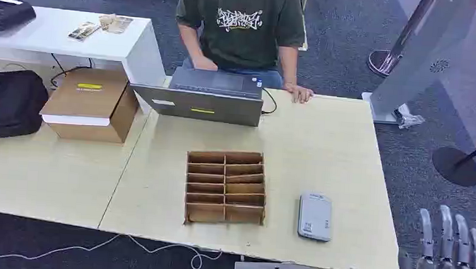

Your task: Pass the card to the sensor for recognition and then transmit it.

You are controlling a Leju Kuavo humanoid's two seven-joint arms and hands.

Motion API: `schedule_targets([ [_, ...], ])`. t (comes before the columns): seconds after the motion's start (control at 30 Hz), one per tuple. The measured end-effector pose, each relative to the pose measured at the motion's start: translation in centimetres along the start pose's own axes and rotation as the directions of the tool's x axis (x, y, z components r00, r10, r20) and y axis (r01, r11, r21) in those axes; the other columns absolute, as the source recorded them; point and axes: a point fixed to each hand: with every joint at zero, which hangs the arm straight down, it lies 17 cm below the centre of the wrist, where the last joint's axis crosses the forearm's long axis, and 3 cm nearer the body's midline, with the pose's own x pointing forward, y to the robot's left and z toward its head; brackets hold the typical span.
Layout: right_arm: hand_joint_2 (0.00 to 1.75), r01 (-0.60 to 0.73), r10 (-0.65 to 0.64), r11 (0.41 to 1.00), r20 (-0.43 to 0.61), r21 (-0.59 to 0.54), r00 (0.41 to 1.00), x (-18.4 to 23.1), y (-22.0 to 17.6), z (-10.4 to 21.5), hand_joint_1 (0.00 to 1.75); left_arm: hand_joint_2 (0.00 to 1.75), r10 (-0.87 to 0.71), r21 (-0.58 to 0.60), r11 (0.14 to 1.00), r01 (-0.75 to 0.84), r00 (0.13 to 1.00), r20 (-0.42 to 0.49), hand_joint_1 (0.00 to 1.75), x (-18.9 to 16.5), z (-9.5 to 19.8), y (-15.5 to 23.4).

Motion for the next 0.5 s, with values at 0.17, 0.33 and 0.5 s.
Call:
schedule_targets([
  [0.17,1.75,-0.029,0.025,0.994,-0.038,-0.104,0.999,-0.4,-1.9,-1.4,0.00,0.00,-0.002,0.008,1.000,0.002,1.000,0.002,0.00,0.2,0.0,0.2],
  [0.33,1.75,-0.029,0.014,0.988,-0.101,-0.155,0.995,-1.2,-3.4,-2.5,0.00,0.00,-0.002,0.009,1.000,0.002,1.000,0.001,0.00,0.3,-0.1,0.2],
  [0.5,1.75,-0.012,-0.025,0.972,-0.155,-0.233,0.988,-1.4,-5.7,-4.0,0.00,0.00,-0.007,0.007,1.000,0.007,1.000,-0.005,0.00,0.3,0.0,0.3],
])
